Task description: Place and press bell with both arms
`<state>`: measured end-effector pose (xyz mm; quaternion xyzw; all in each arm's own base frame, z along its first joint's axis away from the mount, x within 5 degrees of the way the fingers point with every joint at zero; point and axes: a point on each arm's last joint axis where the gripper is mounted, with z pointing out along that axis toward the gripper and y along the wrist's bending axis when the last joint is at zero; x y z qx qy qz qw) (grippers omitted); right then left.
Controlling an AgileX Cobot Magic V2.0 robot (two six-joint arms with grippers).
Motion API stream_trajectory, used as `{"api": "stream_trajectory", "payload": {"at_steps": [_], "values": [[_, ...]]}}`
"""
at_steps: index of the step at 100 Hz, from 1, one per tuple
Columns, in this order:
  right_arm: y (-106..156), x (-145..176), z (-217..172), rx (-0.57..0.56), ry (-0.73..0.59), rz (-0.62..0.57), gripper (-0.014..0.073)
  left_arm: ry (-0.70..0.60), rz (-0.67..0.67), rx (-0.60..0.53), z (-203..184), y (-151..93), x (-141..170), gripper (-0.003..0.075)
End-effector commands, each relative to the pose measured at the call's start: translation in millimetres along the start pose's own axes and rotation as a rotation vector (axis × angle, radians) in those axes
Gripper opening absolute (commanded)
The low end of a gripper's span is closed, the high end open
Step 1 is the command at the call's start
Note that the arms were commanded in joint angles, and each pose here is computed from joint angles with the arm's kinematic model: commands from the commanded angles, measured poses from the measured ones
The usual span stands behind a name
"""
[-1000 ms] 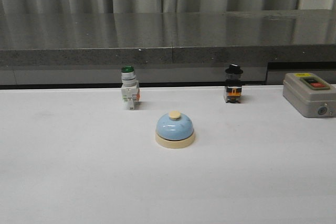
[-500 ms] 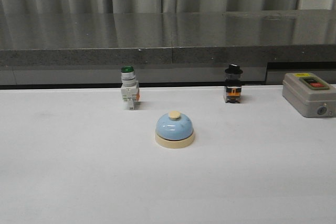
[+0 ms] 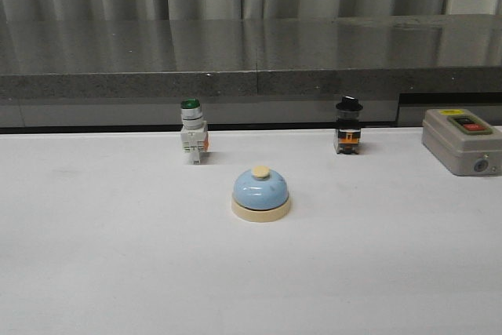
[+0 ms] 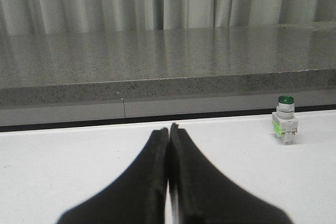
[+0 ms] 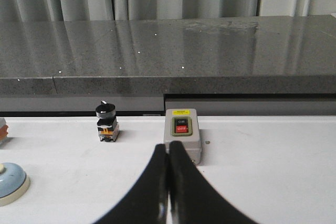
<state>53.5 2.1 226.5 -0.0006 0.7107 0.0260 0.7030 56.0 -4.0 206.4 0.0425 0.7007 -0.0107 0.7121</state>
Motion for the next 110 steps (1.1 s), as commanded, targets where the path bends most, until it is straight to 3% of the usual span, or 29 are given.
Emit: {"api": "stream_trajectory", "payload": {"at_steps": [1, 23, 110], "values": [[-0.3, -5.0, -3.0, 0.004, -0.116, -0.012, -0.006, -0.078, -0.009, 0.005, -0.9, -0.9, 4.3, -0.0019], [-1.1, 19.0, 1.2, 0.005, -0.087, -0.012, -0.006, -0.078, -0.009, 0.005, -0.9, -0.9, 4.3, -0.0019], [-1.1, 18.5, 1.1, 0.005, -0.085, -0.012, -0.006, -0.078, -0.009, 0.005, -0.9, -0.9, 4.3, -0.002]]}}
